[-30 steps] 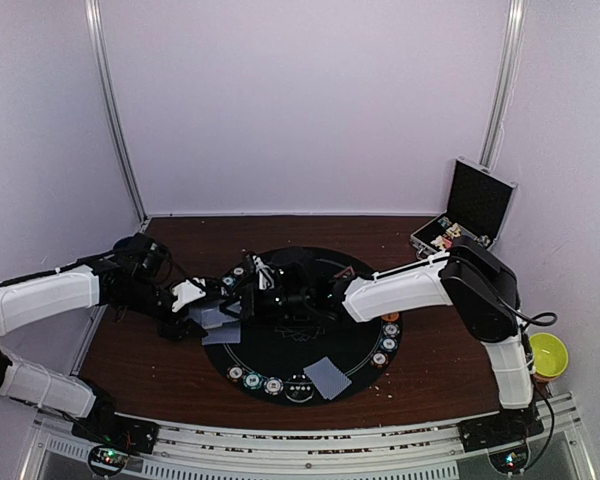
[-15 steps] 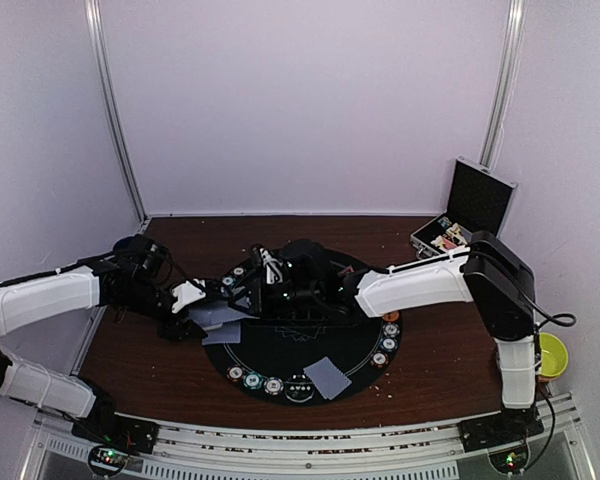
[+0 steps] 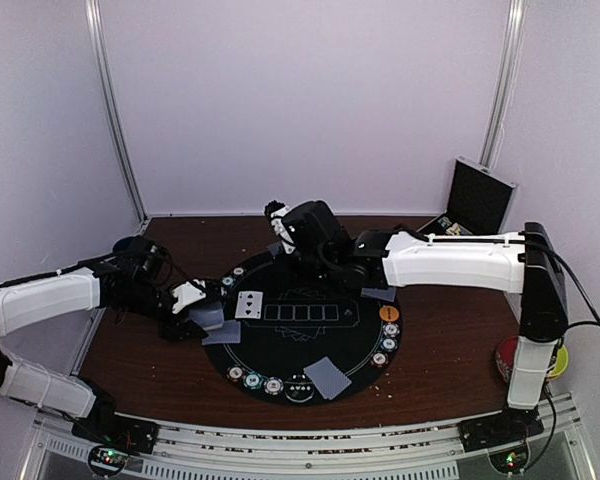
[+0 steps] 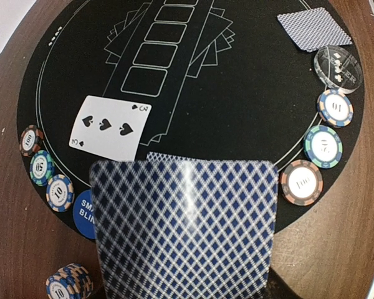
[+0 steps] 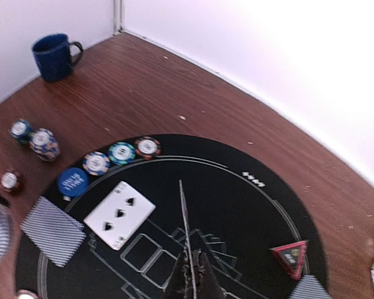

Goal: Distribute texas hold em gaming equipment
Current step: Flop the poker card in the community card area.

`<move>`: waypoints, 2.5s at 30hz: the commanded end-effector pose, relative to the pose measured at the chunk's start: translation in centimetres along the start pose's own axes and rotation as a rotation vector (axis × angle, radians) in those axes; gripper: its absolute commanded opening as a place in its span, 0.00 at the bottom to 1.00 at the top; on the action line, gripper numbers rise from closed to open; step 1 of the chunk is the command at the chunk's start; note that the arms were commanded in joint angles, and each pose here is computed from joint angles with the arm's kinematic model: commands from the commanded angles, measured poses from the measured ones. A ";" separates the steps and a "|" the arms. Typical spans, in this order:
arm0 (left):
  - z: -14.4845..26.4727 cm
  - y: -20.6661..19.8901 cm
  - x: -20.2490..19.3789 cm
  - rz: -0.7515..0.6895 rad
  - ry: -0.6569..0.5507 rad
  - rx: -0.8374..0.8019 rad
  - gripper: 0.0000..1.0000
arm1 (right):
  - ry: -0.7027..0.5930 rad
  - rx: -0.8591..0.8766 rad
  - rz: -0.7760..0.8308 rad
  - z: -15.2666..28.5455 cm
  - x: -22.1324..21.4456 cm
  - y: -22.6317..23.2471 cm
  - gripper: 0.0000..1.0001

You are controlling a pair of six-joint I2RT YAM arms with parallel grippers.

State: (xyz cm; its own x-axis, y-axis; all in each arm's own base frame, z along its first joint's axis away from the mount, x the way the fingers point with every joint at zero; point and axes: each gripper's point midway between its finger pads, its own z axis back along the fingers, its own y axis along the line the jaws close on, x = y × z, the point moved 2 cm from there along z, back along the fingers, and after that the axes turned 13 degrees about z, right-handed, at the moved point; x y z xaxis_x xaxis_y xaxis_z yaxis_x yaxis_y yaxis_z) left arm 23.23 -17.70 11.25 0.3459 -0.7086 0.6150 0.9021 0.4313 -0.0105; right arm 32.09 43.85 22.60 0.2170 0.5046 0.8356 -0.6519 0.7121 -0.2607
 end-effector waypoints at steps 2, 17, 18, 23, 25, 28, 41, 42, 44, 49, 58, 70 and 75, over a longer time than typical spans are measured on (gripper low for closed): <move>0.4 0.4 0.9 -0.006 -0.048 0.036 0.53 | 0.213 -0.318 0.425 -0.2 -3.4 -2.8 0.00; 0.8 0.3 0.8 -0.005 -0.061 0.055 0.53 | 0.328 -0.278 0.844 -5.2 -6.3 1.4 0.00; 0.8 0.3 0.8 -0.005 -0.061 0.055 0.53 | 0.332 -0.259 0.860 -5.6 -6.7 1.8 0.00; 1.0 0.2 0.9 -0.009 -0.069 0.057 0.53 | 0.314 -0.180 0.912 -6.8 -7.3 3.3 0.02; 1.0 0.2 0.8 -0.009 -0.069 0.057 0.53 | 0.311 -0.146 0.929 -7.2 -7.7 3.8 0.03; 1.0 0.2 0.8 -0.009 -0.069 0.057 0.53 | 0.297 -0.097 0.963 -7.7 -8.0 4.7 0.03; 1.1 0.0 0.8 -0.013 -0.075 0.056 0.53 | 0.328 -0.073 1.021 -11.1 -10.3 5.8 0.03; 1.1 0.0 0.8 -0.013 -0.076 0.056 0.53 | 0.330 -0.074 1.023 -11.3 -10.5 5.8 0.03; 1.1 0.0 0.8 -0.013 -0.076 0.055 0.53 | 0.334 -0.075 1.024 -11.6 -10.6 5.7 0.03; 1.1 0.0 0.8 -0.014 -0.075 0.055 0.53 | 0.332 -0.067 1.029 -11.9 -11.0 6.0 0.05; 1.1 0.0 0.8 -0.018 -0.078 0.058 0.53 | 0.328 -0.053 1.024 -12.8 -11.6 5.9 0.06; 1.2 0.0 0.8 -0.018 -0.079 0.058 0.53 | 0.325 -0.031 1.032 -13.3 -12.2 6.1 0.06; 1.2 0.0 0.8 -0.018 -0.080 0.057 0.53 | 0.323 -0.025 1.036 -13.5 -12.4 6.2 0.06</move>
State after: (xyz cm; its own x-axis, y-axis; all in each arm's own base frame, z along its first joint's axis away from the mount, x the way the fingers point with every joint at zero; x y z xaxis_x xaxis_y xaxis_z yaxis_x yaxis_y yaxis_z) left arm 22.88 -17.20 11.81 0.3370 -0.6905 0.6400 0.8892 0.4568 0.0247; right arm 34.82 48.25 4.99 -0.2412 0.9699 0.0342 -0.6100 -0.1241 -0.7827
